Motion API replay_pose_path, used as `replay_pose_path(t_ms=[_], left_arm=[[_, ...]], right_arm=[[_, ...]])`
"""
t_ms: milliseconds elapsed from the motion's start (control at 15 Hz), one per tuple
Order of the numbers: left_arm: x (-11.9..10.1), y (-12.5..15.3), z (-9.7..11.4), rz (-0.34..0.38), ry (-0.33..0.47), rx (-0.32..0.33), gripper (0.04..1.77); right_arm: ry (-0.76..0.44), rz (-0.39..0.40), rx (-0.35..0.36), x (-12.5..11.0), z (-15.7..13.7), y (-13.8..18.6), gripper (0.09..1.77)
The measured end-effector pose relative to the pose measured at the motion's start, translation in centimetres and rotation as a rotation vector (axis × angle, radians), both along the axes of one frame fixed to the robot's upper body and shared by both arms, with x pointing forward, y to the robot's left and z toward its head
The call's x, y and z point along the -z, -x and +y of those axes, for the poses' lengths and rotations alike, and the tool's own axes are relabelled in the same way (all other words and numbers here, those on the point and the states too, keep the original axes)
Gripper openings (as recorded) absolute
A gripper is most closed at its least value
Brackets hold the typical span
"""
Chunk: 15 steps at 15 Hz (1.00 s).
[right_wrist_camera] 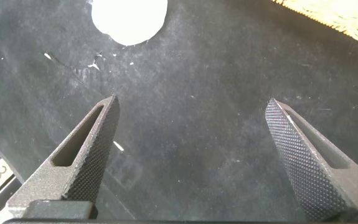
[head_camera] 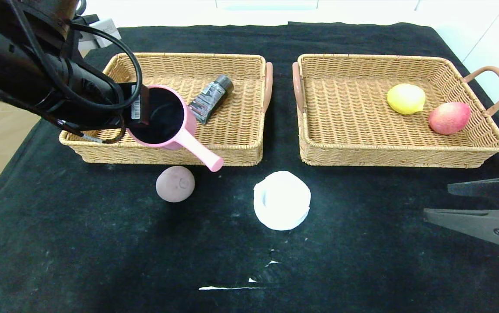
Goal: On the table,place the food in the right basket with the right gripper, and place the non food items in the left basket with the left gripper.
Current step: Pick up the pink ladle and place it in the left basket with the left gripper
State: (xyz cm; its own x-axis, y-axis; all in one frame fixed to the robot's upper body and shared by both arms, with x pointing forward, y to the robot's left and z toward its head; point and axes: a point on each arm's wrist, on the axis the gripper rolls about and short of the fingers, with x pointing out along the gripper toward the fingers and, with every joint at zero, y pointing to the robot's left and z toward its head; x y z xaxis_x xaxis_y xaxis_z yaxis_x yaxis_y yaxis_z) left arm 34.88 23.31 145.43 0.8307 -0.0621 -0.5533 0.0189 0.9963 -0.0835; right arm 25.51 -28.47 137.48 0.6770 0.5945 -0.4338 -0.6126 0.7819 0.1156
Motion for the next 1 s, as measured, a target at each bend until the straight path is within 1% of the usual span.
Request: replay_pose_path(t_ms=[267,467,600,733,1000], left_arm=[[-0.9,-2.1,2.7,-0.101,0.083,-0.050,0.17],[-1.0,-4.2,4.7,-0.184,0.129,-0.087,0.17],[-0.8,-5.6,6.1,-0.224,0.155,-0.102,0.17],[-0.3,-6.9,7.3,-0.251,0.178,-0.102,0.17],[0.8,-9.4,8.8,-0.342,0.196,-0.110,0.17]], right_arm=[[0.001,0.005,0.000,0.1,0.0,-0.1,1.71],[0.002,0.007,-0.001,0.2,0.0,-0.1,1.71],[0.002,0.006,-0.001,0.2,0.0,-0.1,1.71],[0.002,0.005,-0.001,0.2,0.0,-0.1,1.71],[0.001,0.006,0.000,0.1,0.0,-0.1,1.71]])
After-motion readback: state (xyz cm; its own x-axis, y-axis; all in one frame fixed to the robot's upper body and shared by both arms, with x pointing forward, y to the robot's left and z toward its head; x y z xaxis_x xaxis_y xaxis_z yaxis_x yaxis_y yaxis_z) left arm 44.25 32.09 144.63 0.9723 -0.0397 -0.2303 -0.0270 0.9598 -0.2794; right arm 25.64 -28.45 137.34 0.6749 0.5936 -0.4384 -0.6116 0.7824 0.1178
